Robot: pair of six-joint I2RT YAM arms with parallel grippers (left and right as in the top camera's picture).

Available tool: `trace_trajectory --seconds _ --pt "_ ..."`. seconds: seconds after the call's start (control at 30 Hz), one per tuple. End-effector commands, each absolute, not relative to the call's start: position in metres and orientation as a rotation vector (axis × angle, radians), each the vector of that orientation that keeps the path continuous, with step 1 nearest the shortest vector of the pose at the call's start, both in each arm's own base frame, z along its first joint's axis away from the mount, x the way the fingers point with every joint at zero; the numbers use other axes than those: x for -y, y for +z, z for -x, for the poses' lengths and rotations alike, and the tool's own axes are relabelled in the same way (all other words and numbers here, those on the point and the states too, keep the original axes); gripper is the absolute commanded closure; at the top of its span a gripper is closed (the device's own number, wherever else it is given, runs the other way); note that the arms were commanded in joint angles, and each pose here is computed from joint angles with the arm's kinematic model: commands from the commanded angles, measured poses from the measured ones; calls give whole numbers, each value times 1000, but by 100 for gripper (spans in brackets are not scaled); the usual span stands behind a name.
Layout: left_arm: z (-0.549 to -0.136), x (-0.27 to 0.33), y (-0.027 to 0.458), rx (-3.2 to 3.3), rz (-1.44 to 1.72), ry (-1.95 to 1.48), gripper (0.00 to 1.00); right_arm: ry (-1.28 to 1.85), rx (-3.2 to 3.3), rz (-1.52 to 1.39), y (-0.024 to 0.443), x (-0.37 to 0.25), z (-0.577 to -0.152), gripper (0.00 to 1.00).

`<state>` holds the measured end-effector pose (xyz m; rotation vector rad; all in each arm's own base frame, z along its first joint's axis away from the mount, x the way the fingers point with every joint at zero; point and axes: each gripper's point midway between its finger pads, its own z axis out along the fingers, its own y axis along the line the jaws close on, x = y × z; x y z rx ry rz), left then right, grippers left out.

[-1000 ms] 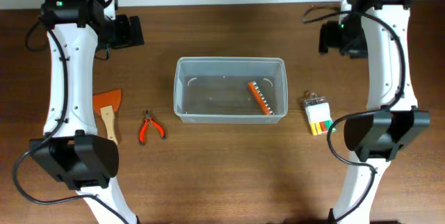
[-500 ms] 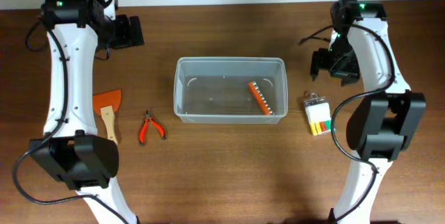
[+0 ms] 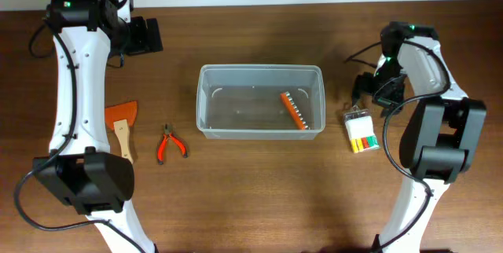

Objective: Pack container

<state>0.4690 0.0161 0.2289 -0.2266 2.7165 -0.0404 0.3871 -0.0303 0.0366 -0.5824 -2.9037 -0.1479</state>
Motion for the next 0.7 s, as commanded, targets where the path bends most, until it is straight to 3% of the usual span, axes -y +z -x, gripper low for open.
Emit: trace_trajectory --seconds 0.0,0.67 --pt "-468 -18 237 -2698 220 -27 1 -203 2900 568 37 17 -385 21" --pt "-468 -18 237 -2698 220 -26 1 -209 2913 402 37 15 -379 17"
